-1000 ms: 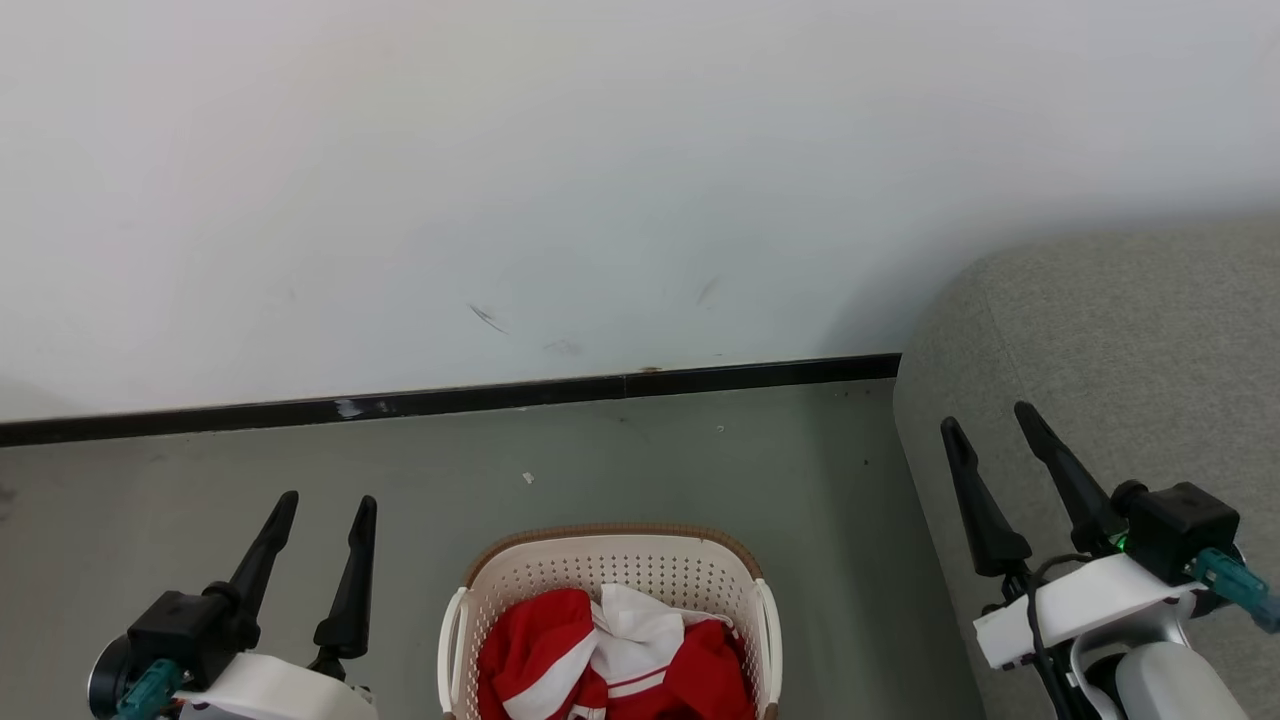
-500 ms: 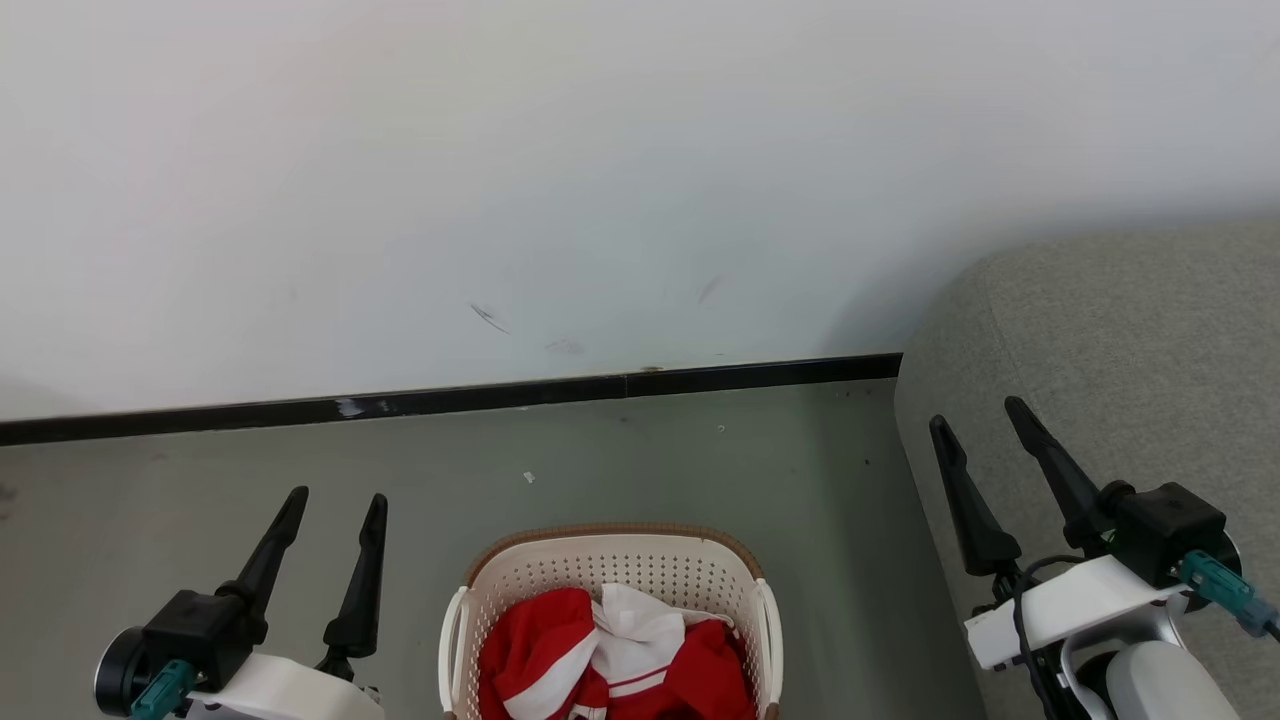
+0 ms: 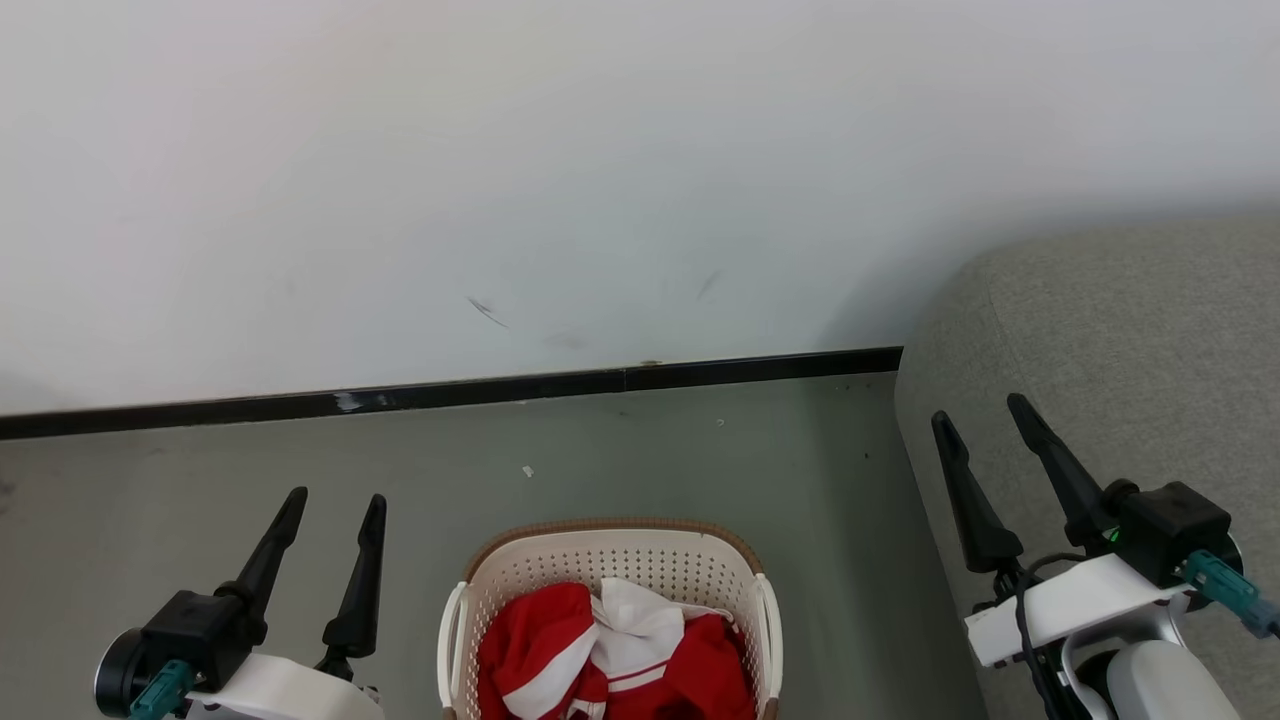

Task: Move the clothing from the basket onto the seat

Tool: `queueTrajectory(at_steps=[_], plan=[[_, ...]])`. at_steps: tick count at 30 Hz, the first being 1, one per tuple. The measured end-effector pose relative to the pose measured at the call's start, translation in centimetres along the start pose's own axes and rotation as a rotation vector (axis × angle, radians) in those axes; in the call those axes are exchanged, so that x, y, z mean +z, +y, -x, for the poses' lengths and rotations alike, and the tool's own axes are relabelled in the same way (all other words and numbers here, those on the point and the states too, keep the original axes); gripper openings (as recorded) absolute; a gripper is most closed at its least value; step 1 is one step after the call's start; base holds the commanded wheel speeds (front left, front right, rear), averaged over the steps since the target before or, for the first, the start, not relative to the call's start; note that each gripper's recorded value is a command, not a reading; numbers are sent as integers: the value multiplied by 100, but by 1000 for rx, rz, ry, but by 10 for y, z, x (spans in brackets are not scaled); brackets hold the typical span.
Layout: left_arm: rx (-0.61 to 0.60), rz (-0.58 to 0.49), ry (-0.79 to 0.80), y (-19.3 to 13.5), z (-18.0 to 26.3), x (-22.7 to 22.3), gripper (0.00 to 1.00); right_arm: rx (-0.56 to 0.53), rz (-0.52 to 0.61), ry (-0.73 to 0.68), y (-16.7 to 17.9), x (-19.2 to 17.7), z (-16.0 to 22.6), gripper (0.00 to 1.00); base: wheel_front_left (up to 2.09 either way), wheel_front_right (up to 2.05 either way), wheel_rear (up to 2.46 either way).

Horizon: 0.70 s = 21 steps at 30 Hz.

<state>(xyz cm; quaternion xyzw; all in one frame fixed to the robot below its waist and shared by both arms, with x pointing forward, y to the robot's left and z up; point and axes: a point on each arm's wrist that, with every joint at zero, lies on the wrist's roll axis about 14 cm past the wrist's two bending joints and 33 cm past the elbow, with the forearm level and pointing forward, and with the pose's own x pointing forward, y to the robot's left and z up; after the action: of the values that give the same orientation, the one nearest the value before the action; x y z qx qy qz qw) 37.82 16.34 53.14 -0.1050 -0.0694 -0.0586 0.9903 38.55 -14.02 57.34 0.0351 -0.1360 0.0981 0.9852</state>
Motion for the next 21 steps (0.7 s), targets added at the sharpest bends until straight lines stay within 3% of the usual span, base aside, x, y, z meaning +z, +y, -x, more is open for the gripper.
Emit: queueTrajectory(at_steps=[21], plan=[[-4, 14, 45, 5, -13, -18, 100, -33, -12, 31, -10, -15, -4, 100, 0, 0, 0]])
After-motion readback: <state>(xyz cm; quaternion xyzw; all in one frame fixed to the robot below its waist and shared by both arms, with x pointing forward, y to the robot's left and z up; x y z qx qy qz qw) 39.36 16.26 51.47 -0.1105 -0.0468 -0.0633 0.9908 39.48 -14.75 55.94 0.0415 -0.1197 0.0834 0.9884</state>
